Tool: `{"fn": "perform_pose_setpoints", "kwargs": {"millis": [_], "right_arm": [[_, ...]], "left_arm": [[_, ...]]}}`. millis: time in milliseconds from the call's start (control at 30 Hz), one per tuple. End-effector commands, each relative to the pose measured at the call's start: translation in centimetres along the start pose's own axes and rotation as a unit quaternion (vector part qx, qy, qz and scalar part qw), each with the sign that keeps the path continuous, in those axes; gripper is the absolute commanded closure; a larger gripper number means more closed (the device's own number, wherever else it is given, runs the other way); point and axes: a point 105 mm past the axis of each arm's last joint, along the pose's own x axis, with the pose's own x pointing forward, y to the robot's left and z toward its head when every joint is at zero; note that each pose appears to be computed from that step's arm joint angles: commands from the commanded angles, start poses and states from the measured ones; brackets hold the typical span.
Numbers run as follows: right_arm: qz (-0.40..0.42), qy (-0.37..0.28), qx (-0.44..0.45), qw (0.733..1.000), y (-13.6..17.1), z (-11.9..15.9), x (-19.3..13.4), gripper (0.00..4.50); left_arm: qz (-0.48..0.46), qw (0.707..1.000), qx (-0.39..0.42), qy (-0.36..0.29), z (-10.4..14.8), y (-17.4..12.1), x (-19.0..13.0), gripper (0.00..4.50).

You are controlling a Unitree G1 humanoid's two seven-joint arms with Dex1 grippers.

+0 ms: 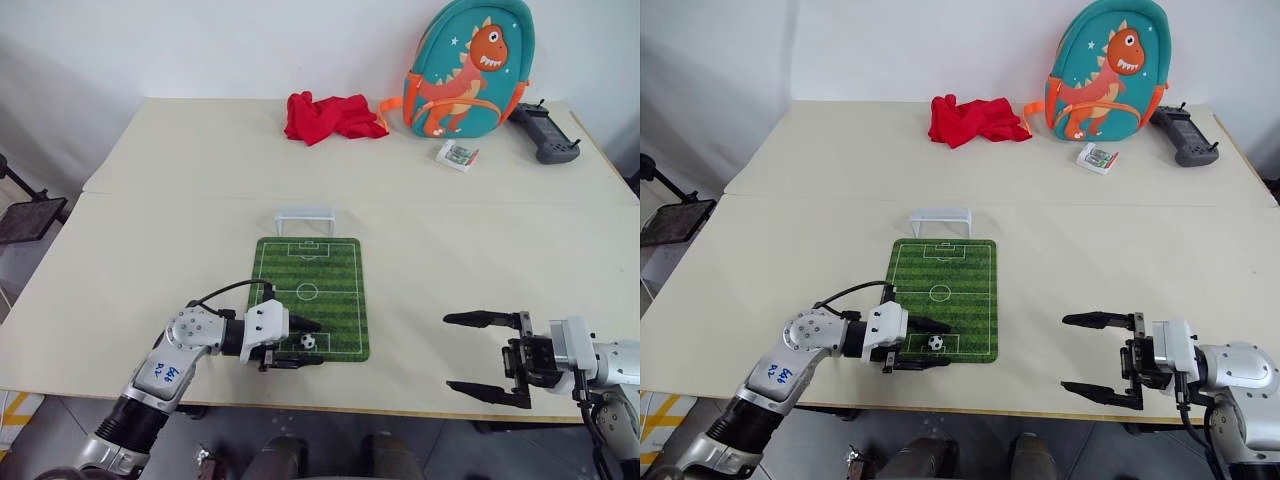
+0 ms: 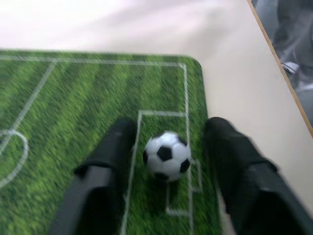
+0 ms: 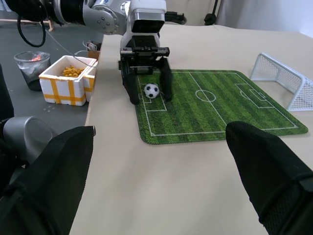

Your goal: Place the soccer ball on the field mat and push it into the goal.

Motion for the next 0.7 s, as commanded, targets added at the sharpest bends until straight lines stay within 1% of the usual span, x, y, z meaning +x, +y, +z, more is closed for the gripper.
{"fn": "perform_pose_setpoints", "kwargs": {"millis": [33, 200, 400, 500, 567, 667, 700], "right_arm": [[0.011, -0.007, -0.004, 1.0, 0.4, 0.5, 0.3, 0.0], [0.015, -0.009, 0.002, 1.0, 0.4, 0.6, 0.6, 0.0], [0.018, -0.01, 0.007, 1.0, 0.5, 0.5, 0.7, 0.0], [0.018, -0.012, 0.009, 1.0, 0.6, 0.5, 0.7, 0.0], [0.018, -0.014, 0.007, 1.0, 0.6, 0.4, 0.8, 0.0], [0.007, -0.027, -0.008, 1.0, 0.1, 0.6, 1.0, 0.0], [-0.001, -0.037, -0.018, 0.999, -0.1, 0.8, 1.1, 0.0]], "left_arm": [[0.009, 1.0, 0.013, -0.025, 1.1, 0.1, -0.3, 1.82], [0.028, 0.999, 0.024, -0.037, 1.9, 0.6, -0.6, 1.82], [0.049, 0.996, 0.043, -0.055, 3.1, 0.8, -1.8, 1.82], [0.05, 0.995, 0.05, -0.066, 3.9, 0.1, -3.1, 1.82], [0.054, 0.995, 0.046, -0.071, 4.3, -0.5, -4.7, 1.82], [0.063, 0.996, 0.017, -0.067, 3.9, -1.6, -6.7, 1.82], [0.056, 0.997, 0.004, -0.058, 3.3, -2.5, -7.1, 1.99]]}}
